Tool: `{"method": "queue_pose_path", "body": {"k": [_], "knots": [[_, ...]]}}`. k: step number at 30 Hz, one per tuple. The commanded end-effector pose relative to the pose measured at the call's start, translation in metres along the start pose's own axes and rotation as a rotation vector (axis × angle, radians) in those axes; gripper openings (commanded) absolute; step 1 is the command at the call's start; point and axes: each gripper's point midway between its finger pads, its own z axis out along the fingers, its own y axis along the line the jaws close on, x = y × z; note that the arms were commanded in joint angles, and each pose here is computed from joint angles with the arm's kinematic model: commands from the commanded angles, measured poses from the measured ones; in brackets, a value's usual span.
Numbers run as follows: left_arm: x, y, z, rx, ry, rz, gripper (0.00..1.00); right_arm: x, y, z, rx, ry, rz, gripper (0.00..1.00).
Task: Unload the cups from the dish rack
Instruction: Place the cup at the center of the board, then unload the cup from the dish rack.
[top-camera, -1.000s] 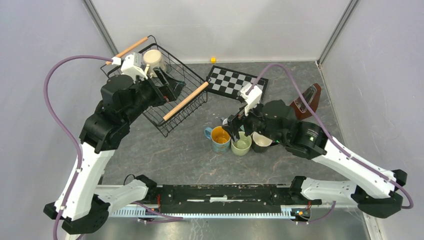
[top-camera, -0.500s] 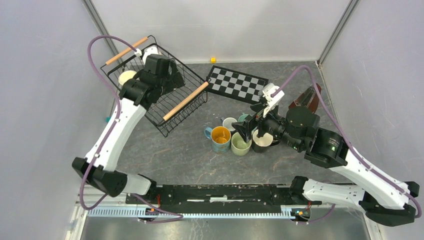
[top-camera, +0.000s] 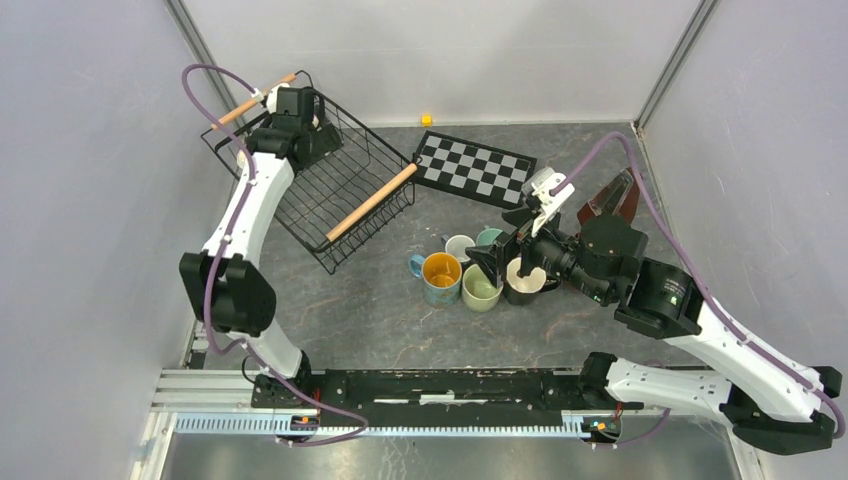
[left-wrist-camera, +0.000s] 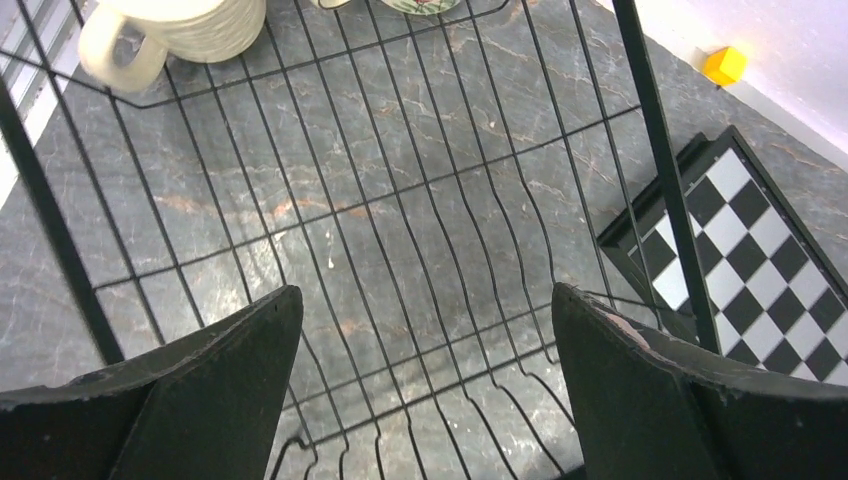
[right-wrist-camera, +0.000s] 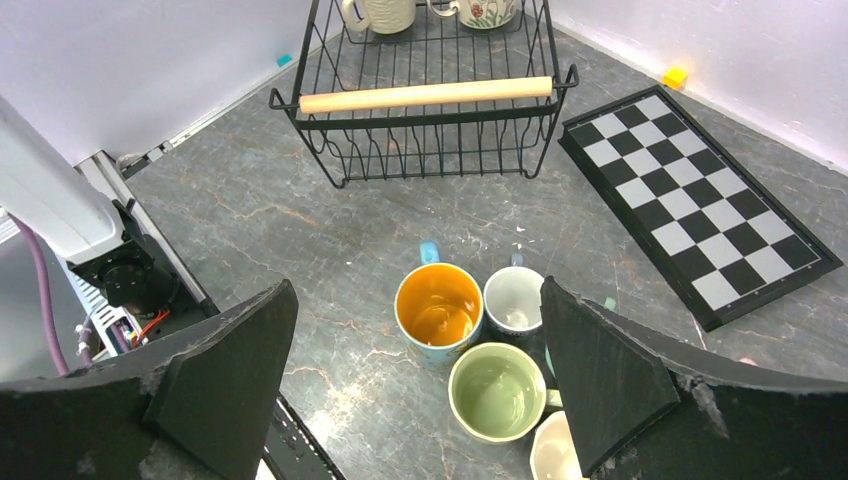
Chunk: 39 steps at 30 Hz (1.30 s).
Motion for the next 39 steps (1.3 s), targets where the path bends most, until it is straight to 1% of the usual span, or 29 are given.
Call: {"method": "queue_pose_path", "body": {"k": [1,12,14,15,21,23,30,39], "knots": [[-0.035,-0.008,0.02,0.047,-0.076,0.025,1.0,-0.01,0.005,-0.001,-0.024,-0.022,0.013,0.98],[-0.058,-0.003,0.093,0.089,-0.084,0.038,1.0,-0.01,0.009,0.006,-0.034,-0.008,0.027,0.98],[-0.058,-0.007,0.108,0.098,-0.084,0.033,1.0,-0.01,0.01,0.007,-0.036,-0.005,0.027,0.98],[-0.066,0.007,0.118,0.079,-0.087,0.012,1.0,-0.009,0.01,0.008,-0.038,-0.002,0.026,0.98],[-0.08,0.009,0.155,0.059,-0.121,0.01,1.0,-0.008,0.012,0.012,-0.044,0.003,0.016,0.98],[-0.084,0.014,0.164,0.042,-0.134,-0.005,1.0,-0.007,0.013,0.013,-0.049,0.003,0.015,0.98],[-0.087,0.011,0.191,0.06,-0.14,-0.022,1.0,-0.003,0.014,0.017,-0.054,0.015,0.009,0.98],[-0.086,0.008,0.213,0.147,-0.156,-0.036,1.0,0.003,0.016,0.019,-0.065,0.026,0.011,0.98]]}}
